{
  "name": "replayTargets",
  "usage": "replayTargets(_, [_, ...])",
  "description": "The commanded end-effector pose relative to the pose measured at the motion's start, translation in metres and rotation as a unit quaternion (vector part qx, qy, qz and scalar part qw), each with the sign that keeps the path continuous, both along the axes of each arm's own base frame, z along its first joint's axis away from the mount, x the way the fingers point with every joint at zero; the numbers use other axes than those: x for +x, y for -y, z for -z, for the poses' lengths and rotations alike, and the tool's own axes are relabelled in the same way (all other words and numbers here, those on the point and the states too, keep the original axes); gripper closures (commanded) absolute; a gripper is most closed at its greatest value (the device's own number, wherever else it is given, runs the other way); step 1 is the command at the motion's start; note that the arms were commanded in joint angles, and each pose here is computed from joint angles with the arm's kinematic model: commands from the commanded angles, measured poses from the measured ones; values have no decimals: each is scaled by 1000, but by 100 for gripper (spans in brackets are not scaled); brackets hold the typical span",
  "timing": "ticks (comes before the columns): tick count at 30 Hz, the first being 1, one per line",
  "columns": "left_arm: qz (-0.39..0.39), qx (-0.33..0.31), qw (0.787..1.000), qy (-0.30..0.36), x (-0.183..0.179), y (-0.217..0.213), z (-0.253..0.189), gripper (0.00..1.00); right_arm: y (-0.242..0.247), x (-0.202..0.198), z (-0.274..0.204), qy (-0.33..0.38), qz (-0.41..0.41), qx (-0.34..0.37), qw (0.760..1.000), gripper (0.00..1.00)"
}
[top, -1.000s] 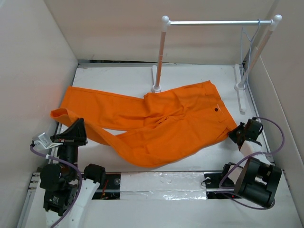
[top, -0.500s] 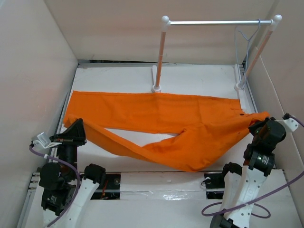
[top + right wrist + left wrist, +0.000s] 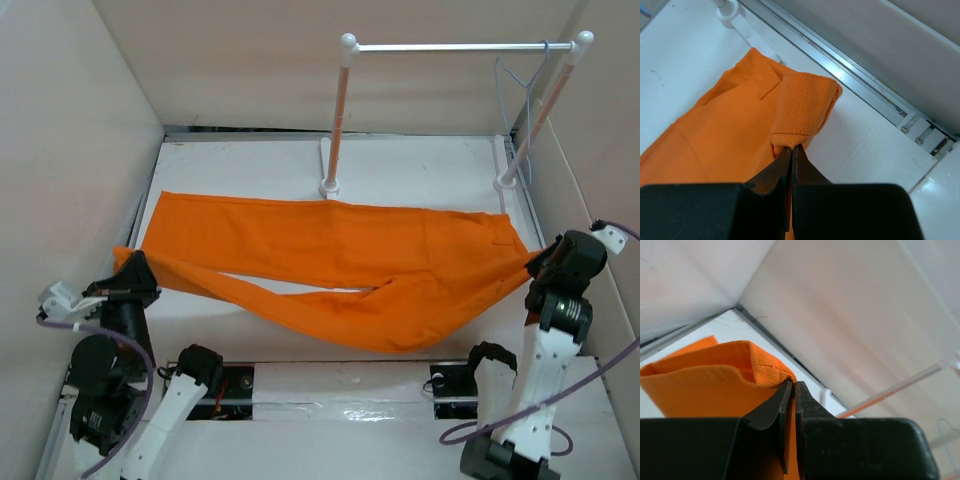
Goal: Place the trousers on the hanger
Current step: Fold the trousers at the center of the board.
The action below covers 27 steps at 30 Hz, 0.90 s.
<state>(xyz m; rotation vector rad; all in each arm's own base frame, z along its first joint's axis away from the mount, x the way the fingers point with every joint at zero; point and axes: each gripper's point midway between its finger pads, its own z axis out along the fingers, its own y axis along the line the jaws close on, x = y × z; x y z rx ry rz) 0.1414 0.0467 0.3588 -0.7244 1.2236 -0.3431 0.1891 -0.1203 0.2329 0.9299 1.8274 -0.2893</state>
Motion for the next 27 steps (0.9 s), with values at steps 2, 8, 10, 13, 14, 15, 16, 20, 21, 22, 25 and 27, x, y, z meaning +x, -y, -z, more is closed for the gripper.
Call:
replayTargets(2, [-56,15,997,-51,44,2,-13,100,17,65,-18,48,-16,18,999,100])
replayTargets(8, [-158,54,967,-192,123,-1,27,100,32,116,-28,31,-25,21,999,100])
replayTargets(10, [-163,58,957,-235,138,-9,45,100,37,125,-37,31,-21,9,999,100])
replayTargets(13, [-213,43,937,-275,148,-47,68,100,35,141,-32,-6,-25,11,1000,100])
replayTargets(14, [-230,40,928,-292,149,-56,80,100,34,148,-24,-20,-28,15,999,100])
replayTargets(15, [-253,24,921,-296,147,-68,86,100,33,152,-24,-21,-29,14,999,100])
replayTargets(16, [-264,23,913,-311,151,-73,95,100,31,157,-28,-12,-32,10,999,100])
replayTargets(20, [-299,15,890,-343,161,-93,106,100,26,172,-39,11,-40,2,999,100])
replayTargets(21, [-309,14,885,-349,162,-99,109,100,27,176,-37,8,-40,5,999,100])
replayTargets(22, [-312,5,883,-350,164,-104,110,100,28,178,-38,10,-39,6,999,100])
replayTargets(25, [-313,9,885,-343,179,-107,108,100,21,191,-37,7,-48,2,999,100])
replayTargets(27, [-320,13,886,-335,189,-111,106,100,21,197,-41,7,-44,-9,999,100])
